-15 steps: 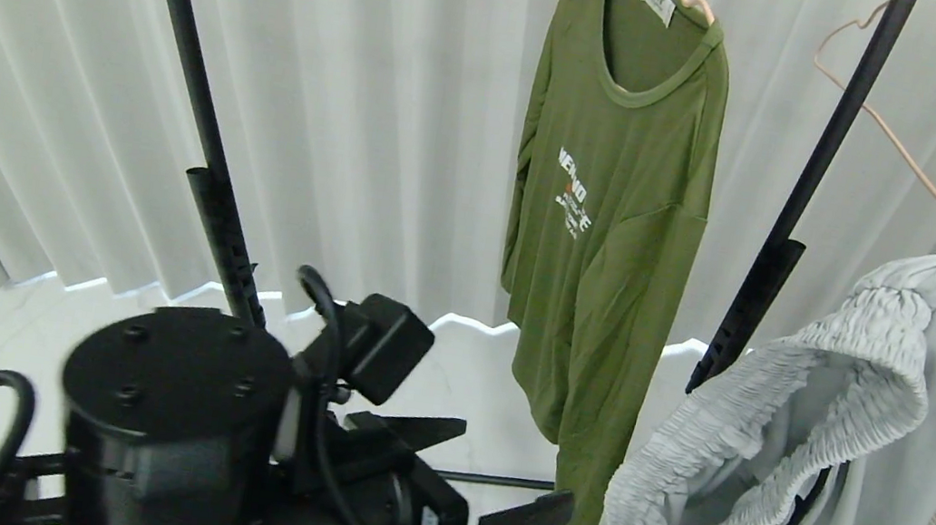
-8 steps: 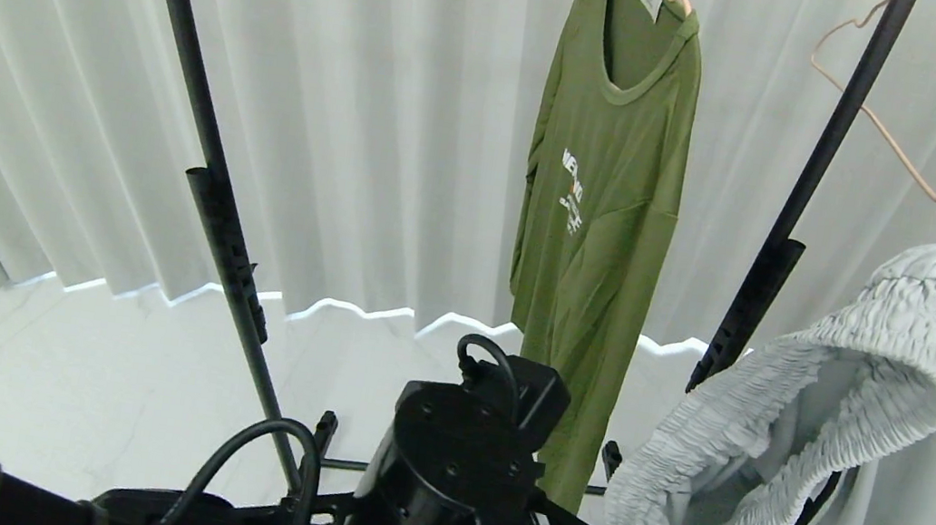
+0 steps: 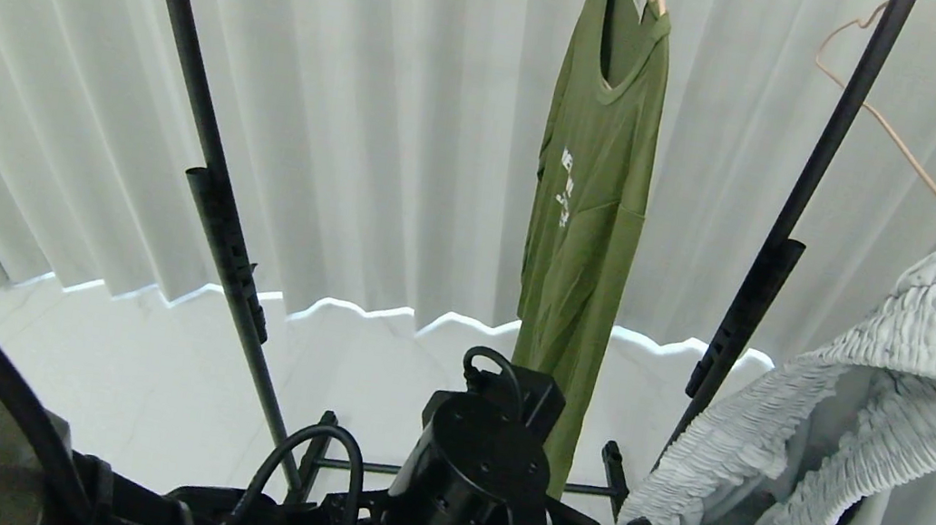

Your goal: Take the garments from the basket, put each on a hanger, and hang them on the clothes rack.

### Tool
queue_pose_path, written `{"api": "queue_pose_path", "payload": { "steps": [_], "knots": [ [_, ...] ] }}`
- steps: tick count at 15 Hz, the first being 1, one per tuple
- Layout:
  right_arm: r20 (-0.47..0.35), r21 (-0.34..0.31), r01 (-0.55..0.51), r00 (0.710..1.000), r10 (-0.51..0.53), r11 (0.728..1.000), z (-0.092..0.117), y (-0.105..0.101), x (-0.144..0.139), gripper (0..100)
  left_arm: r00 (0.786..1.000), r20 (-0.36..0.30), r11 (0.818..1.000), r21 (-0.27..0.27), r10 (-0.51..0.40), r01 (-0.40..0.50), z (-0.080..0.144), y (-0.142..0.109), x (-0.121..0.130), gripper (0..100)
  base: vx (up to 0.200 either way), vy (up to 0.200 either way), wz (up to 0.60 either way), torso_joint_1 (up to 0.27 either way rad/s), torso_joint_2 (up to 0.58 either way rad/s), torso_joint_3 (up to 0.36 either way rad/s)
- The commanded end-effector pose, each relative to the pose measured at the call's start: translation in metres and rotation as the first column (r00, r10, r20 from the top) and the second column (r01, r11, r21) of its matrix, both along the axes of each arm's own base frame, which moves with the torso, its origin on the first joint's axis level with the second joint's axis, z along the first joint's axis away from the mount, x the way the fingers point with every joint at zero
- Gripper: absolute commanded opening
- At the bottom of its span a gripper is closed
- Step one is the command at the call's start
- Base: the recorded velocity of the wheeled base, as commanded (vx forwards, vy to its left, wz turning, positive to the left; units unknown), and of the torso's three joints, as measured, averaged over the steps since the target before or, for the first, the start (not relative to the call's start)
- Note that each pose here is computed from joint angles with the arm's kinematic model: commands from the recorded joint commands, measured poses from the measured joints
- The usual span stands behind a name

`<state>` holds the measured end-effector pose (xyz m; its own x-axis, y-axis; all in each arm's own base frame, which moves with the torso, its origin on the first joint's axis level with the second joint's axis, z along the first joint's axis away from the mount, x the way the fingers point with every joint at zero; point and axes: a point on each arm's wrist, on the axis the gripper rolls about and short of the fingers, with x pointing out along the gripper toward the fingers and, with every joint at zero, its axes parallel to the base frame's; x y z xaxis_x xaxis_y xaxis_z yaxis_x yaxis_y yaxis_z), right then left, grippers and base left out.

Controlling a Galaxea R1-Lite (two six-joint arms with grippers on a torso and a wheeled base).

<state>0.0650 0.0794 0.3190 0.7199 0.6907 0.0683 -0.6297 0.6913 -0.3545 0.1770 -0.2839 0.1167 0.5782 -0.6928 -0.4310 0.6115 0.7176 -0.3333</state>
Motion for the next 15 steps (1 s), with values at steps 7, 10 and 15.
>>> {"api": "queue_pose_path", "payload": {
  "steps": [7,10,15],
  "knots": [
    [-0.031,0.011,-0.036,0.999,0.036,0.999,-0.001,-0.003,-0.006,0,1.0,0.002,1.0,-0.009,-0.015,0.015,-0.01,-0.013,0.0,100,0.0,0.0,0.0,0.0,0.0,0.0],
    [-0.029,0.019,-0.05,0.998,0.05,0.999,0.003,-0.001,-0.006,0,1.0,-0.005,1.0,0.003,-0.024,0.024,-0.015,-0.015,-0.002,100,0.0,0.0,0.0,0.0,0.0,0.0],
    [-0.025,0.024,-0.051,0.998,0.052,0.998,0.006,-0.001,-0.007,0,1.0,-0.022,0.999,0.036,-0.018,0.019,-0.025,-0.014,-0.003,0,0.0,0.0,0.0,0.0,0.0,0.0]
  ]
}}
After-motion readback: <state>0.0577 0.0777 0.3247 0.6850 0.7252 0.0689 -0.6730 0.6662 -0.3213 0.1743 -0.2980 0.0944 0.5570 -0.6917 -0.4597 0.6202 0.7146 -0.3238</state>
